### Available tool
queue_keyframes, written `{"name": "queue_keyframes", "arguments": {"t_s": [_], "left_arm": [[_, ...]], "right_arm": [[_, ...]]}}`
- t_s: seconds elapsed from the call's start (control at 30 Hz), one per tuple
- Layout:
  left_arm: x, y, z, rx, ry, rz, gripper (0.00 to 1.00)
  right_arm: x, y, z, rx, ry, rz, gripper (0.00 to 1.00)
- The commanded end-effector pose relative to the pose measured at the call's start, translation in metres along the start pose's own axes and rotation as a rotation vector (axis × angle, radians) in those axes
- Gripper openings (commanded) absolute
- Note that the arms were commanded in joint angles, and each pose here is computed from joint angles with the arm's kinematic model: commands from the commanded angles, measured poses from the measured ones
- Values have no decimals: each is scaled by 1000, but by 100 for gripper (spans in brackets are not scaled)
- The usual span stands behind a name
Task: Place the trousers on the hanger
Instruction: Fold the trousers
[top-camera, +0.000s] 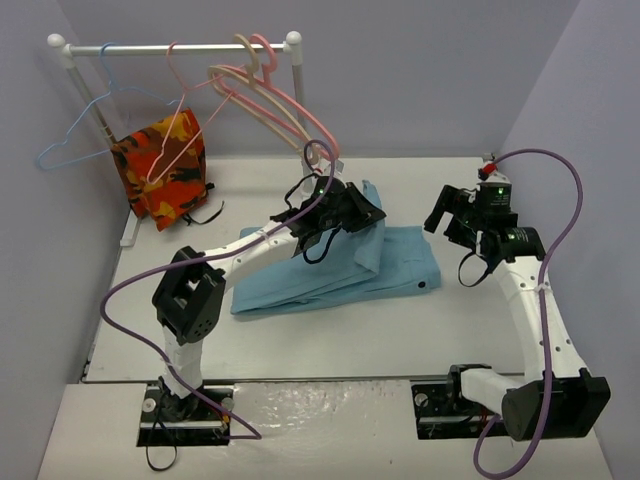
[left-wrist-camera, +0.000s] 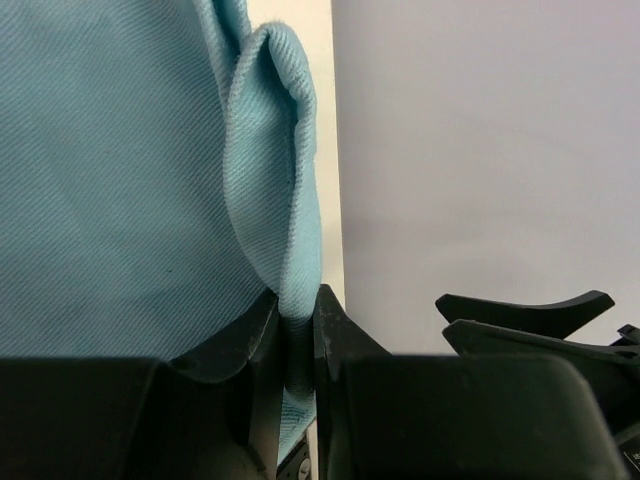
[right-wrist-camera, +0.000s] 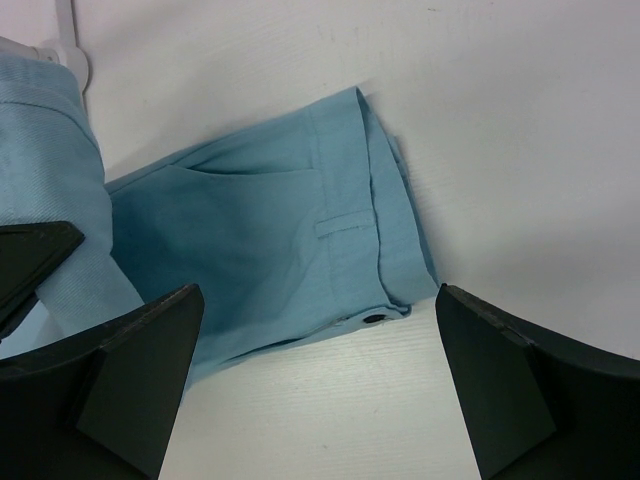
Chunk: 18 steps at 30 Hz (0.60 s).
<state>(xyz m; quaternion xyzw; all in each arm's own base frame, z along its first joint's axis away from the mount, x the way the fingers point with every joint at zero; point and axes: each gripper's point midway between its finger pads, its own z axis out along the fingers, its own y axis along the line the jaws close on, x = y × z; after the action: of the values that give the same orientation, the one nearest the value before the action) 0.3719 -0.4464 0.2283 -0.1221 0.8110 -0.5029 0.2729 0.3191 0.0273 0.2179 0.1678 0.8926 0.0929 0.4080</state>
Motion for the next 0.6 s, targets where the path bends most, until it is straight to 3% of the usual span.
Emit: {"name": "queue_keyframes", "arguments": {"t_s": [0.0, 0.23, 0.4, 0.5, 0.57], "left_arm": [[-28, -104, -34, 255, -91, 41, 0], [-21, -94, -30, 235, -68, 43, 0], [-15, -83, -25, 217, -48, 37, 0], [-14, -82, -25, 213, -41, 42, 0], [-13, -81, -25, 210, -37, 46, 0]], "right_arm": [[13, -16, 19, 64, 47, 3, 100], [70, -35, 61, 133, 196, 43, 100], [96, -36, 88, 192, 217, 1, 97], [97, -27, 94, 197, 186, -44, 88], [96, -17, 95, 173, 173, -65, 74]]}}
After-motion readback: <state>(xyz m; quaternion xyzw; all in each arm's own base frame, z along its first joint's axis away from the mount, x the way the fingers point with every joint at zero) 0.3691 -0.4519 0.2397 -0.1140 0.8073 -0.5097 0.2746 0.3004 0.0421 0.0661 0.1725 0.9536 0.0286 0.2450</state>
